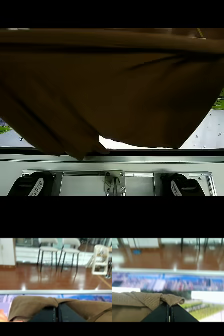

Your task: Fold the shirts.

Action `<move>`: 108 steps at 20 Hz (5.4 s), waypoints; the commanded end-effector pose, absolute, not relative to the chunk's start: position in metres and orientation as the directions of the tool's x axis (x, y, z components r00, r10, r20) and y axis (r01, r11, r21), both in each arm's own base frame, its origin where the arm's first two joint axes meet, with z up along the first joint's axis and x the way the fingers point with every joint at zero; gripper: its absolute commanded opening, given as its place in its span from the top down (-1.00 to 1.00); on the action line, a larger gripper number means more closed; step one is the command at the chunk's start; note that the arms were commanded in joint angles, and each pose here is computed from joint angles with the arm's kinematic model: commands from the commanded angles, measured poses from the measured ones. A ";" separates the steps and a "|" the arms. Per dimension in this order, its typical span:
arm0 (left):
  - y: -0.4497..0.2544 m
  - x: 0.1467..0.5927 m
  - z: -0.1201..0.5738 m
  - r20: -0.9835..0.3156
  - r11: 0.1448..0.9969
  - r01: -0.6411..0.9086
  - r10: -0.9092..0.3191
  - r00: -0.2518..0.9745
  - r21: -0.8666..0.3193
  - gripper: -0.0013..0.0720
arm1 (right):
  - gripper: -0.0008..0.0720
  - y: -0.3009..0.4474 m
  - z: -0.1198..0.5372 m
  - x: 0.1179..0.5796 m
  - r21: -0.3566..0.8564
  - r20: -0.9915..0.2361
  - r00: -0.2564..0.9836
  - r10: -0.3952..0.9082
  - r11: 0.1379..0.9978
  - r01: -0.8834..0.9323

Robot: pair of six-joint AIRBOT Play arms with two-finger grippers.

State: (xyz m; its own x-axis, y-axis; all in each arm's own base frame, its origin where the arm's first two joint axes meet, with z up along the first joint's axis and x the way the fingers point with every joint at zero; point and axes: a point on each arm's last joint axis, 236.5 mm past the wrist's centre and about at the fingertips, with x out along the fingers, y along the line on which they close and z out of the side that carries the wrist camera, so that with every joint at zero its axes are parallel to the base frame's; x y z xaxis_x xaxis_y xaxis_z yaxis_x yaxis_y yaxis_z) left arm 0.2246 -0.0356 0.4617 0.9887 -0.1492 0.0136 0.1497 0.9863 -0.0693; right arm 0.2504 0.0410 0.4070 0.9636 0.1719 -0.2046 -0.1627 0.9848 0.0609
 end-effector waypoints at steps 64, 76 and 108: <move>-0.151 0.245 -0.083 -0.746 0.736 -0.128 -0.644 0.170 -0.664 0.85 | -0.86 -0.005 -0.129 0.304 0.449 -0.886 0.102 0.452 0.781 0.434; -0.120 0.339 0.086 -0.687 0.852 0.210 -0.513 0.515 -0.479 0.86 | 0.81 0.030 0.025 0.412 0.543 -0.719 0.520 0.461 0.840 0.007; -0.079 0.368 0.119 -0.804 0.939 0.148 -0.343 0.486 -0.311 0.85 | 0.81 -0.070 0.108 0.404 0.196 -0.802 0.598 0.006 0.947 0.254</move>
